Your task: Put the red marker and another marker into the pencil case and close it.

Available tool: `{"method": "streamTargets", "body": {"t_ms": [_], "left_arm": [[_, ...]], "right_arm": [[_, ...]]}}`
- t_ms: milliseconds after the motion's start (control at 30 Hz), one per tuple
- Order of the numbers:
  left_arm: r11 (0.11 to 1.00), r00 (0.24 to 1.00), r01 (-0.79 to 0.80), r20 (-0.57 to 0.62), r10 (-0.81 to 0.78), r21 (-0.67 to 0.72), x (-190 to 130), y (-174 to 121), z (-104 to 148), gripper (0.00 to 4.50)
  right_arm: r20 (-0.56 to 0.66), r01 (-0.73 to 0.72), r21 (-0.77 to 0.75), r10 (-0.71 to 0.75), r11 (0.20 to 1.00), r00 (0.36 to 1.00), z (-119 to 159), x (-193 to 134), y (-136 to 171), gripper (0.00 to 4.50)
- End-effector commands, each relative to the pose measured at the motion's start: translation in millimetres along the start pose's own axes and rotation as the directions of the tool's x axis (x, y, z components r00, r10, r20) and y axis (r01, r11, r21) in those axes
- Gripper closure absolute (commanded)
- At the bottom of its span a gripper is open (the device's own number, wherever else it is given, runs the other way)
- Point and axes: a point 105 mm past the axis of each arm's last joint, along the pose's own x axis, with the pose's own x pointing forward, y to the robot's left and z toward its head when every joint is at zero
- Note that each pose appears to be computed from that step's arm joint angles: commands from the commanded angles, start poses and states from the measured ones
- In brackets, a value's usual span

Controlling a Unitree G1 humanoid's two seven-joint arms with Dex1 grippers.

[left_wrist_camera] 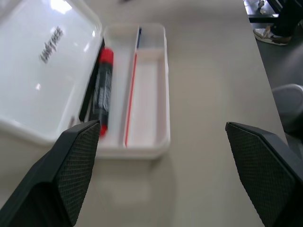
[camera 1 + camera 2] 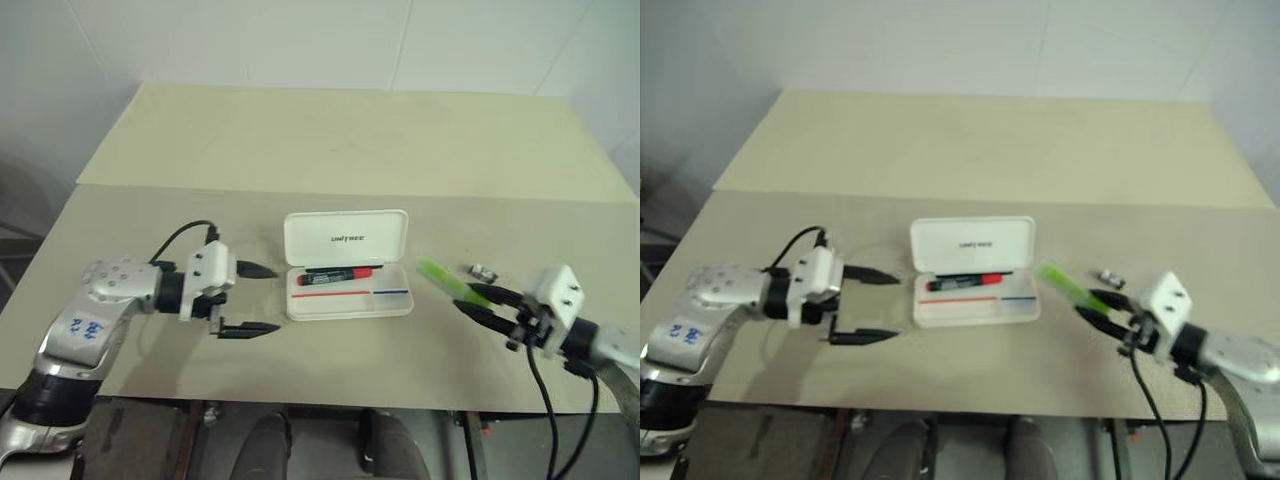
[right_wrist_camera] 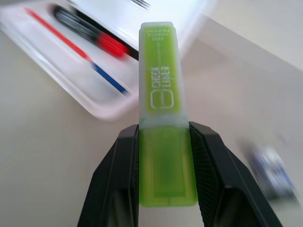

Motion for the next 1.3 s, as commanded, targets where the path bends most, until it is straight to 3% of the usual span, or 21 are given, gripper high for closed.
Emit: {"method": "streamTargets", "body": {"t_ms": [33,300,500,967,1300], "left_arm": [[0.999,1.0,-0.029,0.014,0.028,0.045,-12,1,5,0.0],[0.998,0.999,-0.048,0.016,0.047,0.033,-11,-6,-1,0.0],[0.997,0.998,-0.065,0.018,0.064,0.033,-10,-8,-1,0.0],[0.997,0.997,-0.076,0.021,0.076,0.031,-5,-12,4,0.0],[0.995,0.996,-0.089,0.028,0.088,0.032,-4,-12,6,0.0]], "right_arm": [[0.017,-0.159,-0.053,0.16,0.986,0.987,18,16,17,3.4],[0.065,-0.433,-0.147,0.445,0.889,0.893,38,63,37,3.4],[0.068,-0.53,-0.192,0.55,0.826,0.832,35,94,45,3.4],[0.022,-0.596,-0.265,0.623,0.758,0.782,26,138,40,3.4],[0.009,-0.636,-0.288,0.666,0.716,0.746,30,142,42,3.4]]}}
